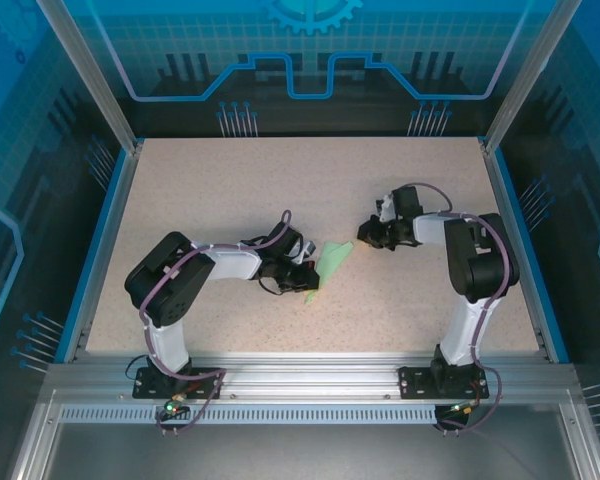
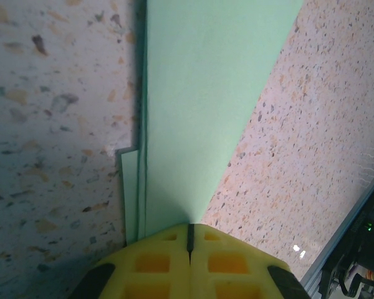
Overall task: Fold a paper plane with a square sheet of paper (fold left side to right side)
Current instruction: Fold the wing for the fifth time at the center of the table.
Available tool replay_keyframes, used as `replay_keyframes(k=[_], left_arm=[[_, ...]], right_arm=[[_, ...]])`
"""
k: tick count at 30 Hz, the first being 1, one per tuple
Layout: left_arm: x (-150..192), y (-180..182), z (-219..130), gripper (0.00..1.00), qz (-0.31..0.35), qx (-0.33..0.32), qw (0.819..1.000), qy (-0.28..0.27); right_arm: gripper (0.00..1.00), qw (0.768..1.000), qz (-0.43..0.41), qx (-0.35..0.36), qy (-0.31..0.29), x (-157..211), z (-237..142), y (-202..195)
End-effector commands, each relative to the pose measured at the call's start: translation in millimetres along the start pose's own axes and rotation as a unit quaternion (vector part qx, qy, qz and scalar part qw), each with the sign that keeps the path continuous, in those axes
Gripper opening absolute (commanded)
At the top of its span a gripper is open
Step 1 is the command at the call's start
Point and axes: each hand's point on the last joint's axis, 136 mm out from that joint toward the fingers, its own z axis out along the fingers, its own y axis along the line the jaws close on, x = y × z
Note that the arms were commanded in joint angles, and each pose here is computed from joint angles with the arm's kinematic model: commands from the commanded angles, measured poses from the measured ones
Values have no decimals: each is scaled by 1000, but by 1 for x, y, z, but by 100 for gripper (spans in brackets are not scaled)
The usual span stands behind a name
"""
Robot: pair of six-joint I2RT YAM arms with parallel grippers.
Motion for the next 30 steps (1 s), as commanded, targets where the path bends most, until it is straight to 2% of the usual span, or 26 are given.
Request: replay_keyframes(k=[1, 4, 7, 12, 18, 23, 30], left_arm=[[31, 37, 3, 0, -29, -53, 997, 45], [30, 36, 2, 0, -27, -52, 997, 41], [30, 35, 2, 0, -26, -50, 998, 39], [30, 35, 1, 0, -26, -49, 998, 40], [30, 33, 0, 0, -25, -47, 998, 39], [30, 32, 0, 0, -25, -44, 998, 37], [24, 15, -10, 3, -15, -23, 999, 26]], right_arm=[[10, 999, -17, 7, -38, -17, -22, 7], [10, 998, -36, -6, -48, -8, -38, 26], [10, 998, -50, -22, -37, 16, -39, 44], [10, 998, -53, -41, 1, 68, -16, 62], [10, 996, -58, -54, 35, 97, 13, 77], [10, 996, -55, -46, 49, 109, 28, 76], [10, 997, -27, 7, 75, 124, 37, 48]])
